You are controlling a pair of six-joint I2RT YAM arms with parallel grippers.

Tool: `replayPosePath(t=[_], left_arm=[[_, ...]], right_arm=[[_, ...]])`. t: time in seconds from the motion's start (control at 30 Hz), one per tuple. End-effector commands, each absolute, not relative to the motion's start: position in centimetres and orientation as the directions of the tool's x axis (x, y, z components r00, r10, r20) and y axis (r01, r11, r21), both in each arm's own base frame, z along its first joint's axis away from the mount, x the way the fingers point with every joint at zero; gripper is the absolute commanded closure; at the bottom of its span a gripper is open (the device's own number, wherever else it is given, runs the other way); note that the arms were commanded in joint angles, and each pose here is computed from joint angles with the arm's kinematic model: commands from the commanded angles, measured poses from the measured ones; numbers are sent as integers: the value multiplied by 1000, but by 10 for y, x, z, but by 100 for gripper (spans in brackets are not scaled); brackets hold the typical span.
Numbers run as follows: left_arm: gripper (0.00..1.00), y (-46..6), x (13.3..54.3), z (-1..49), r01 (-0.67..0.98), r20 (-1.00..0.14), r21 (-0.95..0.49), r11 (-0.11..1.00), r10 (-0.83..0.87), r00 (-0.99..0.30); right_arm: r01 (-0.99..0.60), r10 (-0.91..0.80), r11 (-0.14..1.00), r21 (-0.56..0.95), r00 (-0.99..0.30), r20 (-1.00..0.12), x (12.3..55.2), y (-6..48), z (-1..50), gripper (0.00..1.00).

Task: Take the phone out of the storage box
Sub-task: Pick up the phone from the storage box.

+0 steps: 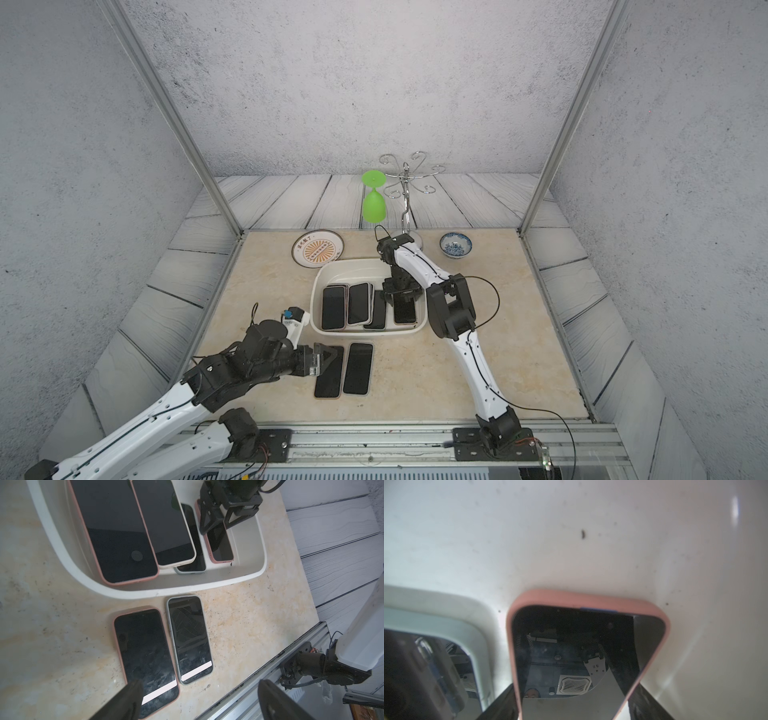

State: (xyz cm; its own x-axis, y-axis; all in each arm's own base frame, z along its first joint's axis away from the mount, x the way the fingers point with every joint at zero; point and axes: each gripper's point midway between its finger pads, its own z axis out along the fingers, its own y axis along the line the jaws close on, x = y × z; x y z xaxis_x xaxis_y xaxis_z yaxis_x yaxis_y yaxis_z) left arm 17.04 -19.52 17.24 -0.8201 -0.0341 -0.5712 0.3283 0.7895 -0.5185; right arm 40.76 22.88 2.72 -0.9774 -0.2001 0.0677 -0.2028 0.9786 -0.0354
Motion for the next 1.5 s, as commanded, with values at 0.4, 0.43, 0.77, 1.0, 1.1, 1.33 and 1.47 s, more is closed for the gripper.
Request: replayPosePath(t=[0.4,0.43,0.77,1.0,1.1,1.33,1.47], left_arm=[[7,-273,236,260,610,-811,-508,609,-99,-577],[7,-277,240,259,603,-805,-513,611,-98,-585],[7,-277,246,247,575,-786,-521,631,-91,-611],[6,-263,242,239,553,-781,-510,659,-85,-618],[6,-259,243,234,542,-776,-513,666,-89,-625],[6,-256,241,224,527,-763,-521,672,-89,-641],[6,-254,241,220,521,-759,-520,677,-86,-645]], right_arm=[[-309,-239,926,215,-925,-297,426,253,175,83],[-313,-247,927,206,-924,-292,425,252,172,76],[-332,-329,940,75,-943,-57,412,233,86,14],[-312,-313,949,-46,-949,-21,421,217,53,5],[-307,-309,950,-58,-951,-10,421,216,43,3],[-295,-291,949,-107,-955,55,416,206,15,1],[-283,-276,953,-110,-959,68,414,206,2,1]])
